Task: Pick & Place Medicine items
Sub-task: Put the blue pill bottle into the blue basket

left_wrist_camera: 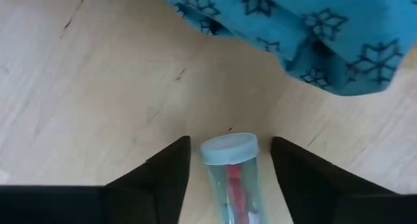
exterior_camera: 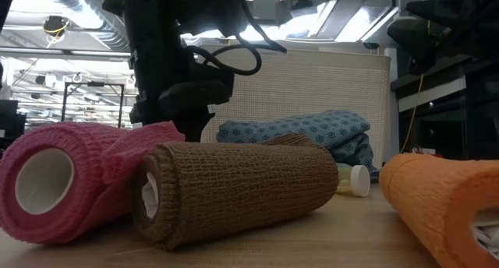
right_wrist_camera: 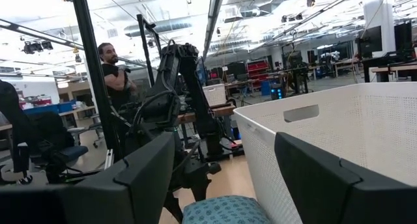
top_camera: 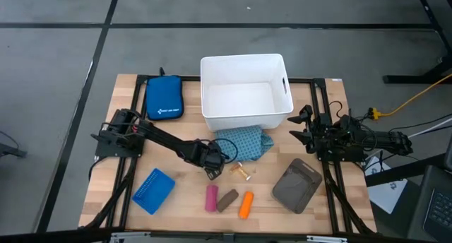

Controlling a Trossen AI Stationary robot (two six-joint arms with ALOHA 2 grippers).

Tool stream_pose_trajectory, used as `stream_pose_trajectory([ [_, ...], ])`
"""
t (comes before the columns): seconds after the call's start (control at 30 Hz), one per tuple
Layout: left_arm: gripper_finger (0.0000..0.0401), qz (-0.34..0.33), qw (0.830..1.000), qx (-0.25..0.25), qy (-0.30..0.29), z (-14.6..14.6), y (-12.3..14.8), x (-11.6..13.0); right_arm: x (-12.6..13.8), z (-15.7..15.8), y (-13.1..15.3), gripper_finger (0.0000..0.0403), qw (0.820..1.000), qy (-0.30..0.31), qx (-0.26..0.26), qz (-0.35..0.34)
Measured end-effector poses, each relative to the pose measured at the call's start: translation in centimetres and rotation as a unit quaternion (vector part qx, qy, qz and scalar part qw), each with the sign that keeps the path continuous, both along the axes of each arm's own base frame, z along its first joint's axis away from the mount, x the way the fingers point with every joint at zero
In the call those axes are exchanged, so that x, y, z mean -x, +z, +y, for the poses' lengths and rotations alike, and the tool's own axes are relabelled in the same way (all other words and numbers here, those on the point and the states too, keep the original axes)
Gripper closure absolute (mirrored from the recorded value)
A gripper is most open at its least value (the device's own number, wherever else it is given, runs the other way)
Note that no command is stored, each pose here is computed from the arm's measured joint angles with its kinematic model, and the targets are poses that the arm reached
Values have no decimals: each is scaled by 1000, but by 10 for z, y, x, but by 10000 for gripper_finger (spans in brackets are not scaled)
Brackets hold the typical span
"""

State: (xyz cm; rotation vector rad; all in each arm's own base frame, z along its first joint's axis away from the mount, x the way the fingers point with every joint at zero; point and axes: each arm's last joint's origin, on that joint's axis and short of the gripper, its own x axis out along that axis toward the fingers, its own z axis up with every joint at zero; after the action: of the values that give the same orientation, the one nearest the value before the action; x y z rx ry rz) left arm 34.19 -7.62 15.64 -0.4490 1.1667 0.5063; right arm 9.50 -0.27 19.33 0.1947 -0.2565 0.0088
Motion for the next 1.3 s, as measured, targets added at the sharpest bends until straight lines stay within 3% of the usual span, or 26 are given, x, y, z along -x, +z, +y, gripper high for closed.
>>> stream_pose_trajectory([
  [0.33, 285, 5, 1000, -4, -22, 0, 1, 1, 0, 0, -1, 136, 1000, 0, 0, 5],
  [0.63, 291, 11, 999, 11, -46, 0, 6, 4, 0, 0, -2, 136, 1000, 0, 0, 10],
  [0.87, 296, -46, 997, 19, -67, -4, 48, 17, 0, 0, -2, 136, 1000, 0, 0, 10],
  [1.03, 298, -60, 995, 30, -78, -15, 86, 48, 0, 0, -2, 136, 1000, 0, 0, 10],
  [1.3, 298, -66, 992, 91, -58, -45, 133, 115, -1, 0, -2, 136, 1000, 0, 0, 12],
])
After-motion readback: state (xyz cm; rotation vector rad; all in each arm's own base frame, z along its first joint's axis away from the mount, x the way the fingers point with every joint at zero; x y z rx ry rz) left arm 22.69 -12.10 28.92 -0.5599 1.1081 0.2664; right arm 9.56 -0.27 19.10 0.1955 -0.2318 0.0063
